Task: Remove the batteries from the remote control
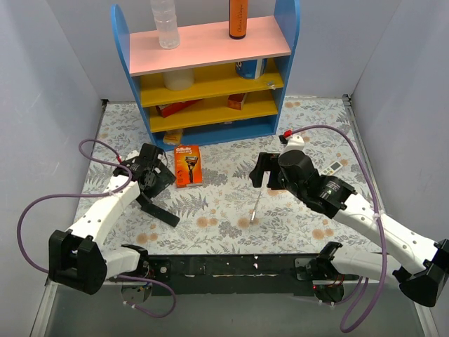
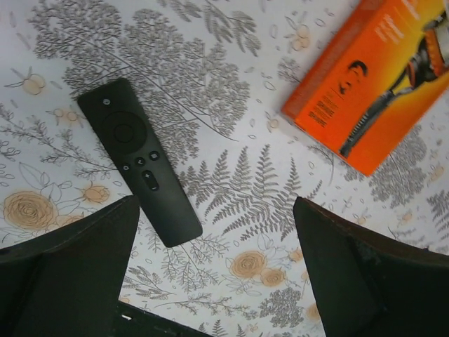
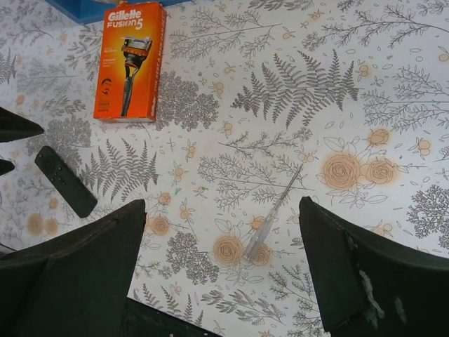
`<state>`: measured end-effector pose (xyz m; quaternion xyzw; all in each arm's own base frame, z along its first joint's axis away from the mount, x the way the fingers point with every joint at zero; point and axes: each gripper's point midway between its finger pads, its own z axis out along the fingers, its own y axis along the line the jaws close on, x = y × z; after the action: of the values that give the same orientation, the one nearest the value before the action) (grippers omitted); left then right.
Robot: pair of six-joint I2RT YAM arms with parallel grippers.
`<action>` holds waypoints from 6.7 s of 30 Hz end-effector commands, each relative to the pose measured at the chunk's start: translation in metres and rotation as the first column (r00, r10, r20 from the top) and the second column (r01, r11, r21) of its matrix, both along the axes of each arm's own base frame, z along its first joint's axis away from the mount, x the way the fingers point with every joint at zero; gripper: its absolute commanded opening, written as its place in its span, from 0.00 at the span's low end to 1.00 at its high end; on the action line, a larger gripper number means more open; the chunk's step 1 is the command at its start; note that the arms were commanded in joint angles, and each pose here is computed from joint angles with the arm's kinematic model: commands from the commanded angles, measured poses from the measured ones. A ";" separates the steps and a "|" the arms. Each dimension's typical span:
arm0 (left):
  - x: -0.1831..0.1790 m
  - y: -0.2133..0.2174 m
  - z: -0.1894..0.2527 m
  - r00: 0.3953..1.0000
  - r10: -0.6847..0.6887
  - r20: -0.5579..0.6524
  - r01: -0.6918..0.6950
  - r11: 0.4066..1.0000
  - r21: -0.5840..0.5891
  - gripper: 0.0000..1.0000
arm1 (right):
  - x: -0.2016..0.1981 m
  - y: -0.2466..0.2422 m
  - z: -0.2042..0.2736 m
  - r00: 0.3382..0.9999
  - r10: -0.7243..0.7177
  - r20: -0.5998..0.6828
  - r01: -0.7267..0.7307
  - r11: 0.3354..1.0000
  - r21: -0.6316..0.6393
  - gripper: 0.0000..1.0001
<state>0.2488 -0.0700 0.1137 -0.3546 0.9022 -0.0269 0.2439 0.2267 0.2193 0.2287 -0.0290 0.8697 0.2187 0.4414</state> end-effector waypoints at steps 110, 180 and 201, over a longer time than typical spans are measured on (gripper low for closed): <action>-0.047 -0.122 0.122 0.620 -0.123 0.775 0.747 0.396 -0.534 0.32 | -0.108 0.186 0.001 0.594 0.790 0.152 -0.630 0.341 0.698 0.29; -0.003 -0.143 0.058 0.654 -0.441 0.614 0.755 0.433 -0.493 0.00 | -0.056 0.157 -0.064 0.657 0.749 -0.088 -0.730 0.661 0.172 0.85; -0.022 -0.157 0.104 0.401 -0.330 0.855 0.914 0.211 -0.348 0.00 | -0.057 0.135 -0.029 0.524 0.851 0.037 -0.675 0.388 0.628 0.67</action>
<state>0.2277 -0.2249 0.1991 0.0207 0.7286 -0.6276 0.2737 0.1697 0.3485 0.1830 -0.2584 0.7287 0.6172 0.1460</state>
